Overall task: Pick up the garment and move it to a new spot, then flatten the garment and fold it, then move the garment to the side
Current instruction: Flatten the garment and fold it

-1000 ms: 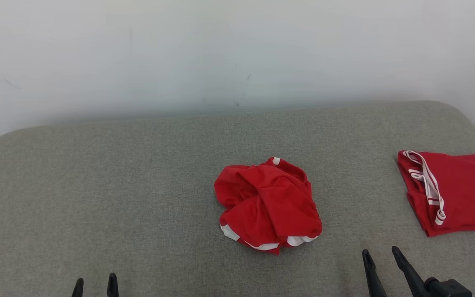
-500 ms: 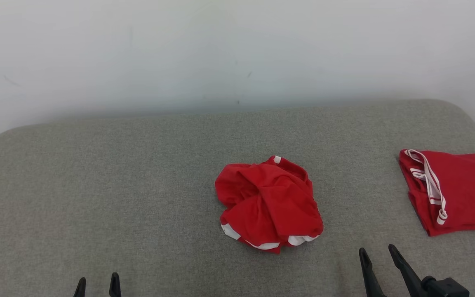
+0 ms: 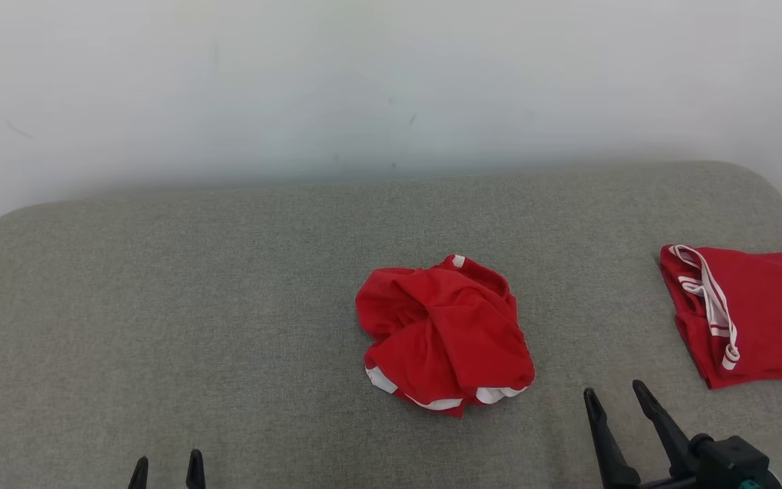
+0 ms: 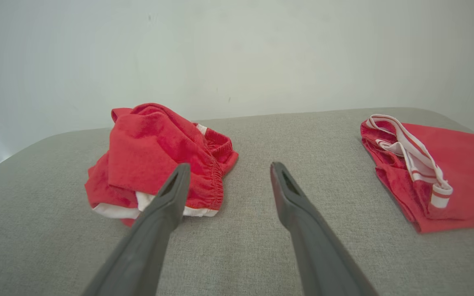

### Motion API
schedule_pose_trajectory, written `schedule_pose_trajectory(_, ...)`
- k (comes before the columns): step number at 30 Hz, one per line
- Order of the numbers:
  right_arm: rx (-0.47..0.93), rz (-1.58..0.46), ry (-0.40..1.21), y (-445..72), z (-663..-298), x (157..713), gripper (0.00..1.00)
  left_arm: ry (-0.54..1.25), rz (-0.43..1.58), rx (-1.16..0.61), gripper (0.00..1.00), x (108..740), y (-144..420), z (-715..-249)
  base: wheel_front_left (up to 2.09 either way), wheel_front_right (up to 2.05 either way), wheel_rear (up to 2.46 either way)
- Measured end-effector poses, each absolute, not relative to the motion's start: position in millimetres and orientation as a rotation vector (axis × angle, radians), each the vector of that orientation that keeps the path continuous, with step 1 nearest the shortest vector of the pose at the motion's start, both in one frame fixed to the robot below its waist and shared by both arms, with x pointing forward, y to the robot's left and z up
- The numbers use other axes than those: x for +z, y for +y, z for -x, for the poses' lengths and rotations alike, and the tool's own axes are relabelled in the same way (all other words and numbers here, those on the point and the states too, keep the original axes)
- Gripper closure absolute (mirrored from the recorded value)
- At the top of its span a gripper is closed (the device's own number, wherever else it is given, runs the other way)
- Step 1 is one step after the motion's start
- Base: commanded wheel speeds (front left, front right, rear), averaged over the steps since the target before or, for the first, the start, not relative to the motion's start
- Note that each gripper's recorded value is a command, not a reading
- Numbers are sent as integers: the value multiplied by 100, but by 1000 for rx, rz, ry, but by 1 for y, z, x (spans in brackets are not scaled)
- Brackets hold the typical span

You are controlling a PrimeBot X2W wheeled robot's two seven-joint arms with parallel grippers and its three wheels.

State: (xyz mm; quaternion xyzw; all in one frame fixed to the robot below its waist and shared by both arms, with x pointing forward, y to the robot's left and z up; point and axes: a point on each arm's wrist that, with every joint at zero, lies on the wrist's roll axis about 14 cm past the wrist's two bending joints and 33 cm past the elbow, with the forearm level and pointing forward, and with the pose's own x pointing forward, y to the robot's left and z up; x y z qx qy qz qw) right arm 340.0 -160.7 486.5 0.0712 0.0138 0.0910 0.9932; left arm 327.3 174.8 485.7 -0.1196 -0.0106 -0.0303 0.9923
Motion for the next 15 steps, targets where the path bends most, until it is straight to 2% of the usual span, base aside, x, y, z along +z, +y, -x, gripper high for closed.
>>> schedule_pose_trajectory(7, 191, -125, 6, -163, -344, 496, 0, -26, 231, -136, 0, 490, 154, -330, 0, 0, 0)
schedule_pose_trajectory(10, 181, -129, 8, -166, -342, 495, 0, -40, 222, -263, 0, 500, 119, -342, 0, 0, 0)
schedule_pose_trajectory(15, 160, -146, 24, -168, -335, 489, 0, 99, 187, -483, 0, 509, 57, -372, 0, 0, 0)
